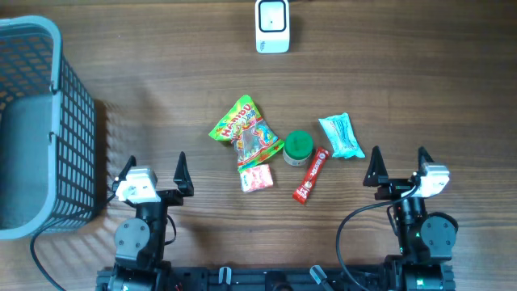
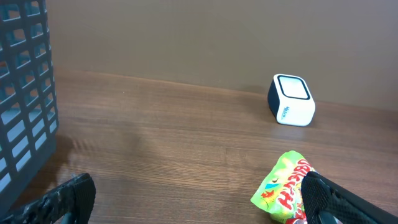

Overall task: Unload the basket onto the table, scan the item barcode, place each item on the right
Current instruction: 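Reach the right gripper over the green-capped jar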

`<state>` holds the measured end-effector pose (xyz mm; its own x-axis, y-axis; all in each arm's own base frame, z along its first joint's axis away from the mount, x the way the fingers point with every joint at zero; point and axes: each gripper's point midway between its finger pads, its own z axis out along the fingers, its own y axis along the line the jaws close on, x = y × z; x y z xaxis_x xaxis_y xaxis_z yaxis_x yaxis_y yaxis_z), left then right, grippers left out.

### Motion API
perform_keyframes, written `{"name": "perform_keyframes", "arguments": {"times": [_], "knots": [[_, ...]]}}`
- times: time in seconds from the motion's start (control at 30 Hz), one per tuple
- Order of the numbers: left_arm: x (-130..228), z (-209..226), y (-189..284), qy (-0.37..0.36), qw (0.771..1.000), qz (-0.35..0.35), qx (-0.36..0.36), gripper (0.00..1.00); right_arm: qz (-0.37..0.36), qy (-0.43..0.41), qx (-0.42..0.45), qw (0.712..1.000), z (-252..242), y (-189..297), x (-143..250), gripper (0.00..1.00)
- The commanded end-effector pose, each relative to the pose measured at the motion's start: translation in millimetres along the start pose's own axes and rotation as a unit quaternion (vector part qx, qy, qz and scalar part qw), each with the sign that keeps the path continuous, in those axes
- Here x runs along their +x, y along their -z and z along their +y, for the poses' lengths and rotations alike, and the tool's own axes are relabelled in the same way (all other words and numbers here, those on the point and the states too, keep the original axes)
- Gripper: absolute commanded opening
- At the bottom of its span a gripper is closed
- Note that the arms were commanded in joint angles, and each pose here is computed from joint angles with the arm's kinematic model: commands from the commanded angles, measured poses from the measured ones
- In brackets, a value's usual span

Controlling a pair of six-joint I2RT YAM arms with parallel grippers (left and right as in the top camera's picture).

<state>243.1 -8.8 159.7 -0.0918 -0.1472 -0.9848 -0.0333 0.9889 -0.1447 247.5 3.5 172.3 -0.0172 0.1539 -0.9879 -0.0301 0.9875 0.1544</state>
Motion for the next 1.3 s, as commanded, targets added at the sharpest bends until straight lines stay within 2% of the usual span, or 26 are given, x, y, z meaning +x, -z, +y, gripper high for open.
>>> {"name": "perform_keyframes", "arguments": {"times": [0.0,0.13,0.2,0.3,0.37,0.53,0.63,0.73,0.8,0.87,1.0,1.1,1.13,1.2,1.27], "knots": [[1,3,0,0.007,1.000,-0.001,-0.008,1.00,-0.007,-0.067,-0.017,0.998,7,0,-4,1.00],[1,3,0,0.007,1.000,0.000,-0.008,1.00,-0.022,-0.172,-0.028,0.984,10,1,-14,1.00],[1,3,0,0.007,1.000,0.000,-0.008,1.00,-0.049,-0.133,-0.110,0.984,39,9,-43,1.00],[1,3,0,0.007,1.000,0.000,-0.008,1.00,-0.091,-0.111,-0.132,0.981,52,27,-99,1.00],[1,3,0,0.007,1.000,0.000,-0.008,1.00,-0.079,-0.099,-0.142,0.982,62,38,-124,1.00],[1,3,0,0.007,1.000,0.000,-0.008,1.00,0.066,-0.098,-0.102,0.988,68,40,-168,1.00],[1,3,0,0.007,1.000,0.000,-0.008,1.00,0.201,-0.114,-0.074,0.970,70,18,-170,1.00],[1,3,0,0.007,1.000,0.000,-0.008,1.00,0.343,-0.146,-0.068,0.925,77,-4,-154,1.00],[1,3,0,0.007,1.000,0.000,-0.008,1.00,0.450,-0.206,-0.093,0.864,95,-16,-129,1.00],[1,3,0,0.007,1.000,0.000,-0.008,1.00,0.512,-0.241,-0.127,0.815,109,-27,-105,1.00],[1,3,0,0.007,1.000,0.000,-0.008,1.00,0.597,-0.263,-0.082,0.754,101,-63,-43,1.00],[1,3,0,0.007,1.000,0.000,-0.008,1.00,0.652,-0.205,0.076,0.726,80,-62,10,0.99],[1,3,0,0.007,1.000,0.000,-0.008,1.00,0.664,-0.172,0.098,0.722,85,-59,24,0.99],[1,3,0,0.007,1.000,0.000,-0.008,1.00,0.675,-0.114,0.068,0.726,121,-58,42,1.00],[1,3,0,0.007,1.000,0.000,-0.008,1.00,0.663,-0.092,0.086,0.738,136,-61,51,1.00]]}}
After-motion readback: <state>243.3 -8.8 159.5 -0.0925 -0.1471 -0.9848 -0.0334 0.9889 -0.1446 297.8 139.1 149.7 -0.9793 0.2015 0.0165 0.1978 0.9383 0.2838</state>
